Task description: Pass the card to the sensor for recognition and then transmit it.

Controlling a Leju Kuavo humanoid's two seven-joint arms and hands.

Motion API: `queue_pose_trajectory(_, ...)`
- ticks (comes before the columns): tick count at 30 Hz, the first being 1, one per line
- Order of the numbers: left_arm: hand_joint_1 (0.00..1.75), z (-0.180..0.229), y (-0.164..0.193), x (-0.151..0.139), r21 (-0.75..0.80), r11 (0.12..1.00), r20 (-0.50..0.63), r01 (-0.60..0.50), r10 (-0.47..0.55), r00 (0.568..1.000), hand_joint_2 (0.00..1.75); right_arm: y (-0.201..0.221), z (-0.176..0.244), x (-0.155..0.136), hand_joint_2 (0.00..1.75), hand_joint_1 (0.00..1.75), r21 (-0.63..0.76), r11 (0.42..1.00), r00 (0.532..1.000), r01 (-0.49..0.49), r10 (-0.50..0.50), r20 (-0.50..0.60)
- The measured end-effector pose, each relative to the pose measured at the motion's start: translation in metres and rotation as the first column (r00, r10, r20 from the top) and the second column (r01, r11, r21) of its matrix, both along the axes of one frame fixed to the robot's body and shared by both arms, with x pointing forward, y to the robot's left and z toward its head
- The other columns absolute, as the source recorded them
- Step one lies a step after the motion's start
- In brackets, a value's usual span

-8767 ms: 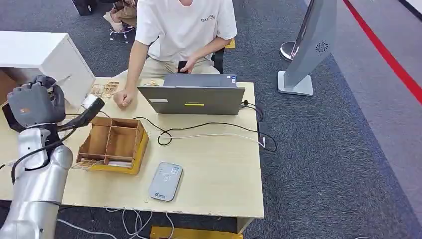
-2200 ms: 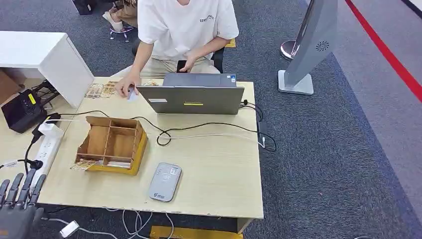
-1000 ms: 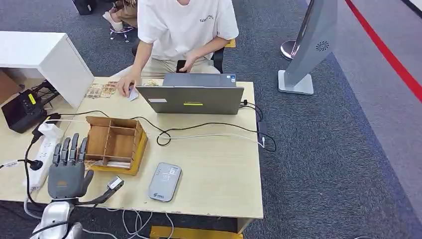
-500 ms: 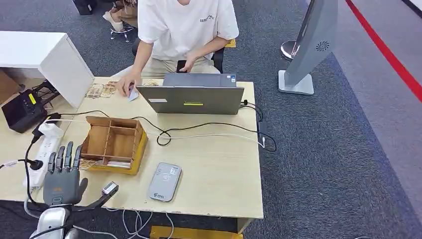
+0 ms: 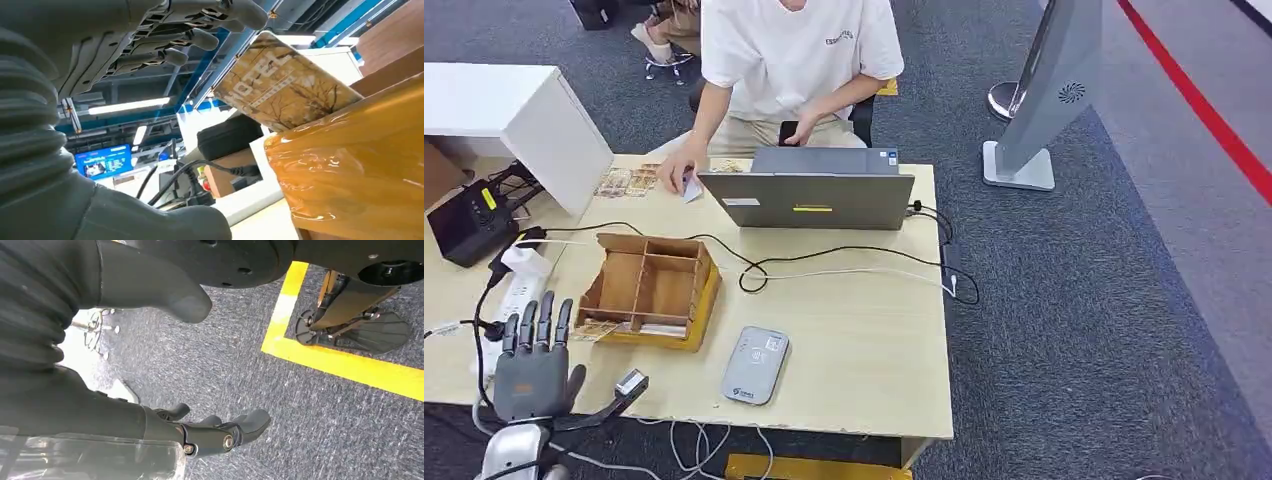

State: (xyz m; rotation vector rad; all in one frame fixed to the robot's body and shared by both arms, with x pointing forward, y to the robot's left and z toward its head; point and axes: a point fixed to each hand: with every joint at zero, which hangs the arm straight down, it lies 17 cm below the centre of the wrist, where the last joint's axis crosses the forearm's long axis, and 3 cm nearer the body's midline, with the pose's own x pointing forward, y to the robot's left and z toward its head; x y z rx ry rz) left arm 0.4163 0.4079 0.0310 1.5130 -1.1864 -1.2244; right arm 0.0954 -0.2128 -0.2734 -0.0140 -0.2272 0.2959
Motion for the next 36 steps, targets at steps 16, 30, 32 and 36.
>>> queue_pose_trajectory(16,0.0,0.002,0.004,0.0,-0.002,1.0,0.005,-0.011,0.011,1.0,1.75,0.0,0.0,0.0,1.75,0.0,-0.002,1.0,1.0,-0.009,0.009,0.001)
queue_pose_trajectory(30,0.0,0.027,0.002,0.014,-0.002,1.0,0.065,-0.006,0.006,0.998,1.75,0.0,0.0,0.001,1.75,0.0,-0.001,1.0,1.0,-0.013,0.013,0.007)
queue_pose_trajectory(32,0.0,0.028,0.002,0.015,-0.002,1.0,0.069,-0.005,0.006,0.998,1.75,0.0,0.0,0.001,1.75,0.0,-0.002,1.0,1.0,-0.014,0.014,0.007)
queue_pose_trajectory(36,0.0,0.03,0.001,0.016,-0.002,1.0,0.072,-0.005,0.005,0.997,1.75,0.0,0.0,0.001,1.75,0.0,-0.002,1.0,1.0,-0.014,0.014,0.007)
